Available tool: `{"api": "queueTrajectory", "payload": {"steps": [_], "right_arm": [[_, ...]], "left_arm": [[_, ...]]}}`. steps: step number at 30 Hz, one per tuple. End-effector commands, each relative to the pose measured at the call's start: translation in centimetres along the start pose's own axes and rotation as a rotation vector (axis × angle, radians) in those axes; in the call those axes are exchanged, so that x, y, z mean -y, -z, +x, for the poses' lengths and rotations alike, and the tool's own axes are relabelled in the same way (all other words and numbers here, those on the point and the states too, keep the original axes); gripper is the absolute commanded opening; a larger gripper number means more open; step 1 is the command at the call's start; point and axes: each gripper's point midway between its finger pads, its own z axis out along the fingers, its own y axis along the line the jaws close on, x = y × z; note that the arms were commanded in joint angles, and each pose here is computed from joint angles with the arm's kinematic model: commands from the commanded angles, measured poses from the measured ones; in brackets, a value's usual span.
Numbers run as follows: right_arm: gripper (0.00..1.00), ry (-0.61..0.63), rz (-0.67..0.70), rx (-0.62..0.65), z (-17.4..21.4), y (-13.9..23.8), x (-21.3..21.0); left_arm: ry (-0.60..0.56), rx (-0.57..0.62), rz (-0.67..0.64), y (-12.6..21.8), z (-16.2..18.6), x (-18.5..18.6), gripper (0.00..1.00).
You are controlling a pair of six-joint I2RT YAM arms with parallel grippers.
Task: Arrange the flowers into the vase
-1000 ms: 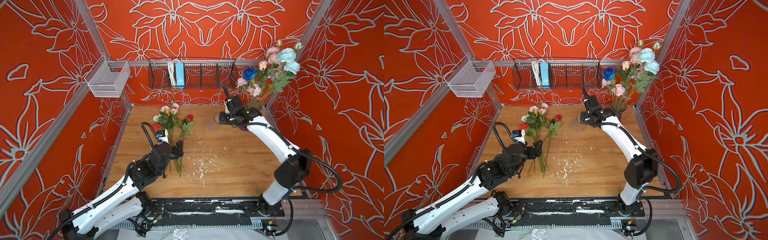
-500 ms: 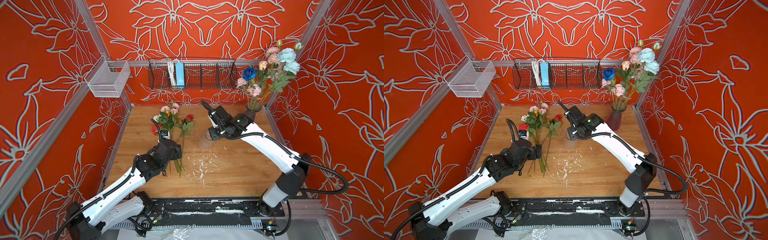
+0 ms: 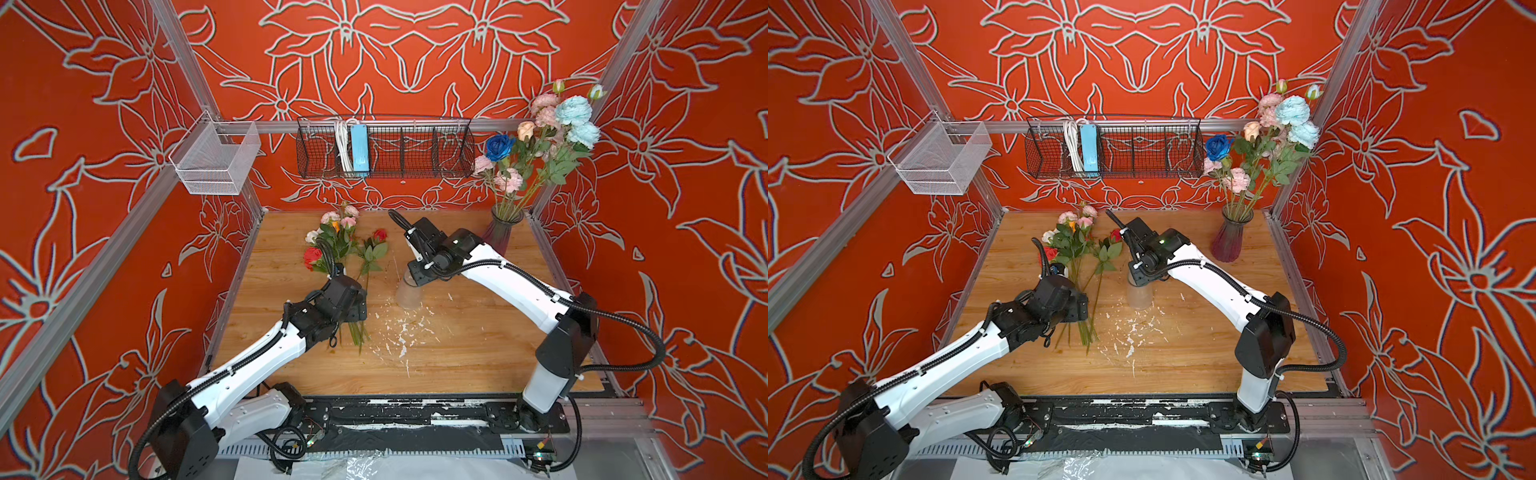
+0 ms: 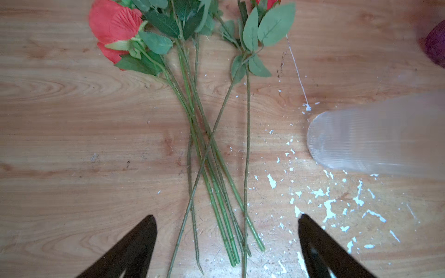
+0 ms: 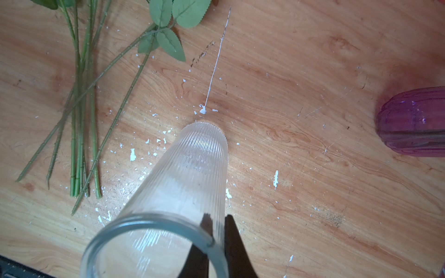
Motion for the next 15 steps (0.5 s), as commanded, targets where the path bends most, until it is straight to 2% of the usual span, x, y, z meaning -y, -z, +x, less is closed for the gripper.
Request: {"api": "queueTrajectory", "payload": {"steps": [1,5,8,10,12,15], "right_arm": [[0.08,-0.019,0.026,0.069,-1.7,0.2,0.3],[0.18,-0.033,0.011,0.051,-1.8,-0.5,0.2],[0.22,-0.056,0.008,0.044,-2.1,-1.1,0.7],[0.21,-0.082,-0.011,0.036,-2.2,-1.4,1.0],[0.29,-0.085,-0.004,0.047,-2.5,-1.3,1.3],[0.32,-0.083,-0.008,0.049,-2.8,-1.0,1.4]], "left_arm": [[0.008,-0.012,0.029,0.0,-0.4,0.8,0.92],[-0.008,-0.013,0.027,-0.4,-0.8,1.2,0.92],[-0.019,-0.012,0.035,-0.5,-1.2,1.6,0.92],[-0.032,-0.016,0.041,-0.6,-1.3,1.9,0.92],[-0.041,-0.023,0.045,-0.8,-1.4,2.1,0.92],[-0.051,-0.024,0.021,-1.1,-1.6,1.8,0.92]]}}
